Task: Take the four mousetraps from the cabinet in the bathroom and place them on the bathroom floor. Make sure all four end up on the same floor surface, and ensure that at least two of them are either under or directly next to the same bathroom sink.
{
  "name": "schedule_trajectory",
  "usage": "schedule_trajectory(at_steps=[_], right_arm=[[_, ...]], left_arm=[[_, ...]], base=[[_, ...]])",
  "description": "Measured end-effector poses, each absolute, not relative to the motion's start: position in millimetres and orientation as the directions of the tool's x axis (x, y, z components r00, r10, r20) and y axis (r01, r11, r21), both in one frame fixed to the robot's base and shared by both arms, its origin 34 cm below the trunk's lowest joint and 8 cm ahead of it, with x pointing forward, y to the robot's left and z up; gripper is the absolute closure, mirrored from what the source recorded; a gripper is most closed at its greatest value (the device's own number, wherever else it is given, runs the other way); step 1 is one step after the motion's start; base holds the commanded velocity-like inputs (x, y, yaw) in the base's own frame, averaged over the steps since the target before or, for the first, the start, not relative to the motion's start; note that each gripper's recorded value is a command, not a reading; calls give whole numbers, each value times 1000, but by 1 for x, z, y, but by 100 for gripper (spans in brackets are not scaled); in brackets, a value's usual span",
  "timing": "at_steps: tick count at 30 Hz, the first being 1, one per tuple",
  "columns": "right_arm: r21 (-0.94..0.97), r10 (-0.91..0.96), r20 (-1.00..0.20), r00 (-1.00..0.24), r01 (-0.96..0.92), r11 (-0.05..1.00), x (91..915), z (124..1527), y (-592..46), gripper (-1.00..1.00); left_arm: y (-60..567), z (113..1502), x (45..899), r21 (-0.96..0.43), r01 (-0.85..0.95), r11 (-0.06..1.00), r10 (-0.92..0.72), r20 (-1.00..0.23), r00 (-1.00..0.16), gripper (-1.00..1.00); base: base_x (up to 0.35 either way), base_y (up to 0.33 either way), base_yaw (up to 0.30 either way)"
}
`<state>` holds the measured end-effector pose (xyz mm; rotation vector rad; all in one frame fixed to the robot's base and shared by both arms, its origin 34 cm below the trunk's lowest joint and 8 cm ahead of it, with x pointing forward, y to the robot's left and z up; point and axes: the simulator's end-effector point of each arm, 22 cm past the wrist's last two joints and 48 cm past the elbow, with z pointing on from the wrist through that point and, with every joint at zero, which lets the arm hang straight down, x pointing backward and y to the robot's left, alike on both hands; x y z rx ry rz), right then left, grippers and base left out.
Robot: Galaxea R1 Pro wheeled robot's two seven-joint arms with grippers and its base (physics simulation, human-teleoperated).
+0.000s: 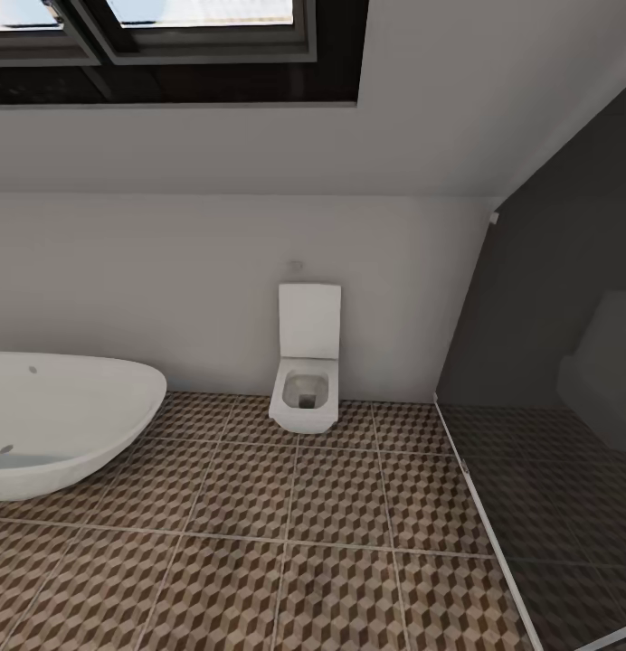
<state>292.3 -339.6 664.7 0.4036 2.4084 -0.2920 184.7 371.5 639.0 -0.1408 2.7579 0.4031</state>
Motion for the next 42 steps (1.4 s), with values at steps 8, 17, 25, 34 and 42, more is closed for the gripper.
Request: schedule_trajectory(at_steps=[8,17,25,34,42], right_arm=[[-103,210,-652,-729,360,927,292,665,-340,100],[-103,210,-652,-729,360,927,292,665,-340,100],[-103,210,-652,-729,360,927,292,665,-340,100],[-103,210,-652,-729,360,927,292,665,-340,100],[-103,210,-652,-729,360,927,292,665,-340,100]], left_arm=[[371,639,185,259,-146,955,-47,-354,-934,100],[371,639,185,259,-146,955,-47,-354,-934,100],[371,639,185,259,-146,955,-47,-354,-934,100],[371,639,185,259,-146,955,-47,-354,-934,100],[371,639,185,259,-146,955,-47,-354,-934,100]], base=[[0,0,0],[0,0,0],[0,0,0],[0,0,0],[0,0,0]])
